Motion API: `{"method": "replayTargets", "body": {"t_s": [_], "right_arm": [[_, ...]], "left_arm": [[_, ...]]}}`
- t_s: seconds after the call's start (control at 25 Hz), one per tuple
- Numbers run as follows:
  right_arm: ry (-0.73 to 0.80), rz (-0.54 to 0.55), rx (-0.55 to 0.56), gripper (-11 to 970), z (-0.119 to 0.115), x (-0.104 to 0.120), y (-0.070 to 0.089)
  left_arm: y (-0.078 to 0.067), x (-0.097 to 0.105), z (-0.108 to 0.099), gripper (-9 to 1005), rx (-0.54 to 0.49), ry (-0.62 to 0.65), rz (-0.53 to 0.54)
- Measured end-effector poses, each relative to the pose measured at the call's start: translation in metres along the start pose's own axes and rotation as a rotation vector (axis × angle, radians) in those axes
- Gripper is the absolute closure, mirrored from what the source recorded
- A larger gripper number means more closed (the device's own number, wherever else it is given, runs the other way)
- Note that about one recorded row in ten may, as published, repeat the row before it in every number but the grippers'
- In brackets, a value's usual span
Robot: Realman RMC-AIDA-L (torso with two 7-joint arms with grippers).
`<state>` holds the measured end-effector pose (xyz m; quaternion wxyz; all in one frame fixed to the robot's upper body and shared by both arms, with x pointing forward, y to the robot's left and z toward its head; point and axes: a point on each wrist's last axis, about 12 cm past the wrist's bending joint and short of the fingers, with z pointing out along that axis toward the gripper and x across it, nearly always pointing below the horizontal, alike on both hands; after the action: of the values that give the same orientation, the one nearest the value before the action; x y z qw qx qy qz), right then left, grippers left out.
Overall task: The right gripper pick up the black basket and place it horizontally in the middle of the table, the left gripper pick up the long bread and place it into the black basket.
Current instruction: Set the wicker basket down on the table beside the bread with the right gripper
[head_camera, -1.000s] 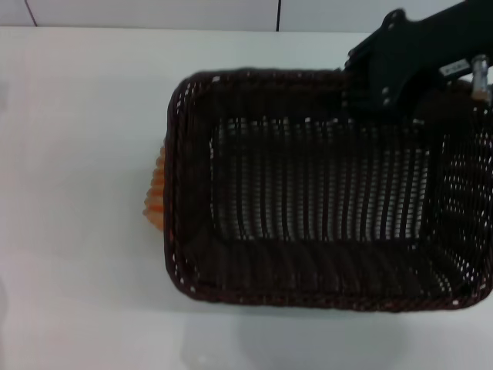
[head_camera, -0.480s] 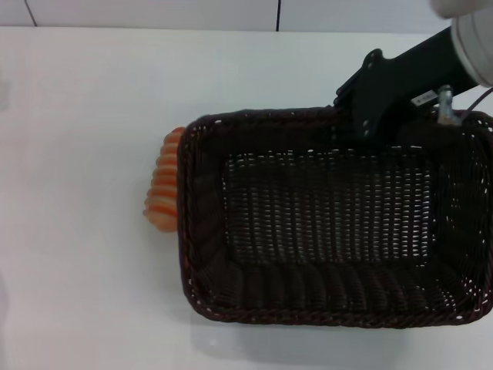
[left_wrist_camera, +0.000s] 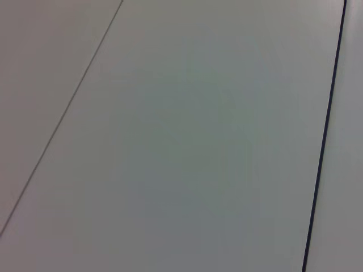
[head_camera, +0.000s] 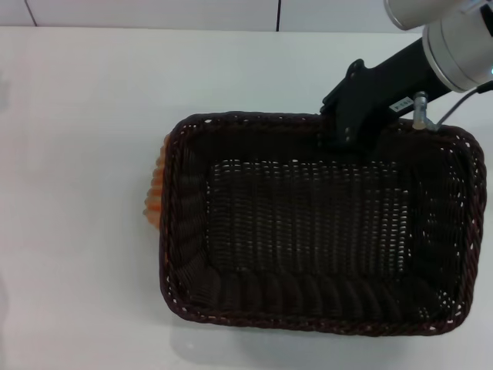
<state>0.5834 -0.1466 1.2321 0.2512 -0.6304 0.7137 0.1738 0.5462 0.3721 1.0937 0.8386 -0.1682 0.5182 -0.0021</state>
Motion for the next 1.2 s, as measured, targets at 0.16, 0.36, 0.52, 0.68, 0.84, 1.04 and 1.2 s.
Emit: {"method": "replayTargets", "body": {"t_s": [0.16,0.36,0.52,0.68,0.84,1.04,1.2], "right_arm": [[-0.005,0.000,0.000,710,0.001,-0.007,-0.002],[0.008,-0.006,-0.009,703,0.004,-0.013,-0.003],[0.027,-0.013,-0.016,698,0.007,-0.016,-0.003],[0.041,-0.008,-0.016,692,0.009,-0.016,-0.002],[0.053,0.004,-0.010,687,0.008,-0.015,-0.002],[0.063,0.009,-0.014,680,0.007,-0.012,0.000],[0.068,0.002,-0.006,674,0.005,-0.013,0.000]], "left_arm": [[0.001,0.000,-0.001,195,-0.002,0.001,0.001],[0.002,0.000,-0.002,195,-0.006,0.002,0.002],[0.003,0.000,-0.002,195,-0.009,0.002,0.001],[0.003,0.000,-0.002,195,-0.010,0.002,0.001],[0.003,0.000,-0.003,195,-0.011,0.001,0.002],[0.004,0.000,-0.003,195,-0.011,0.001,-0.002],[0.003,0.000,-0.003,195,-0.009,0.000,-0.005]]}}
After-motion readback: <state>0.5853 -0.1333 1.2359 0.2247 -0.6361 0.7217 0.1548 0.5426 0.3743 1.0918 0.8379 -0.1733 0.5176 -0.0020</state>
